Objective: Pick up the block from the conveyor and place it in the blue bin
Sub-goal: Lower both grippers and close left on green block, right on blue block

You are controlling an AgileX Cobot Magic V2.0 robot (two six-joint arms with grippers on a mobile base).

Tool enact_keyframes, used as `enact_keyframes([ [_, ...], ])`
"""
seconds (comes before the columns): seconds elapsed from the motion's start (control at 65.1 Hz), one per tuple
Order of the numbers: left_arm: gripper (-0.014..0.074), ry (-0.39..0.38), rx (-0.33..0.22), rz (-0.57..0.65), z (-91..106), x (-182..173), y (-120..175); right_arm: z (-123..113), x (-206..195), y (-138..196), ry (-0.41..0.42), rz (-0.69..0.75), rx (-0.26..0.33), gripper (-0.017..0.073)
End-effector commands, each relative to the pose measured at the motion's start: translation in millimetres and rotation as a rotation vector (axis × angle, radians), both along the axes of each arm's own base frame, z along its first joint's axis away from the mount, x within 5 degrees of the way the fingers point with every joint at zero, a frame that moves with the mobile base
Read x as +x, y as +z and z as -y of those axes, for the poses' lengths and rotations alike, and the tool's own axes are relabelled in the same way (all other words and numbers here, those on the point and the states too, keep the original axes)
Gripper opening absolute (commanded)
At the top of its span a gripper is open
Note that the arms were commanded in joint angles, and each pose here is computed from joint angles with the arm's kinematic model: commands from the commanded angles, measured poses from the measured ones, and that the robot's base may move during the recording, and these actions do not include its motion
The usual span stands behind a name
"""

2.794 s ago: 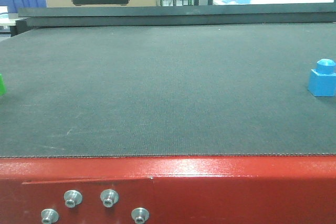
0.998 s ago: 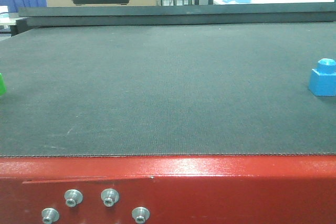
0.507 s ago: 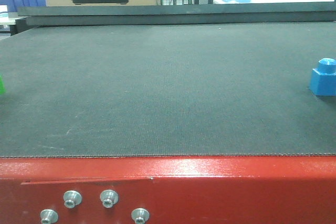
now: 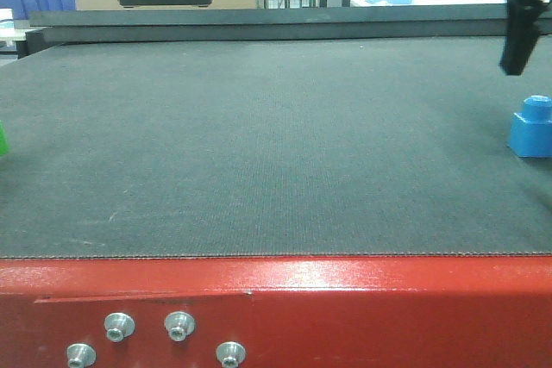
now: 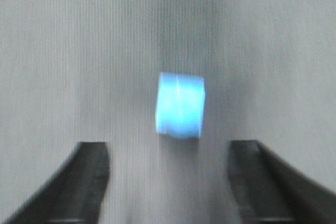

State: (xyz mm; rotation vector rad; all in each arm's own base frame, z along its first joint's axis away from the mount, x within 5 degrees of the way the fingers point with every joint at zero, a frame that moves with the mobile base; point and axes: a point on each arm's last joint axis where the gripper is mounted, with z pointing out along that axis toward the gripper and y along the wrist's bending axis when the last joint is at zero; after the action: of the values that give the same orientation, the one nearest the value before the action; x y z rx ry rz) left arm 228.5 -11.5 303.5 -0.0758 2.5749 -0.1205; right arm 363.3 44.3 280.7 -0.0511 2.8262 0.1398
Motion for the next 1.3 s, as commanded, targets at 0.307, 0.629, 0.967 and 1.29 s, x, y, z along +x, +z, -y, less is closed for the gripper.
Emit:
enact_keyframes([
  [0.307, -0.0111, 0.006, -0.011, 0.000, -0.4, -0.2, 2.2, -1.1, 31.7, -65.5, -0.011, -0.103, -0.020, 0.0349],
  [0.629, -0.0111, 0.124, -0.051, -0.037, -2.7, 3.1, 3.0, -0.1, 31.1, -65.4, -0.007, -0.108, -0.033, -0.0167],
  [0.967, -0.0111, 0.093, 0.164, -0.201, -21.5, 69.3, 18.8, 1.4, 14.6, -18.0, -0.005, -0.031, -0.024, -0.0162],
  [1.29, -0.0063, -0.037, 0.098, -0.226, -34.8, 129.4, 2.7, 2.3, 5.9, 1.4, -0.003, 0.011, -0.021, -0.0162],
])
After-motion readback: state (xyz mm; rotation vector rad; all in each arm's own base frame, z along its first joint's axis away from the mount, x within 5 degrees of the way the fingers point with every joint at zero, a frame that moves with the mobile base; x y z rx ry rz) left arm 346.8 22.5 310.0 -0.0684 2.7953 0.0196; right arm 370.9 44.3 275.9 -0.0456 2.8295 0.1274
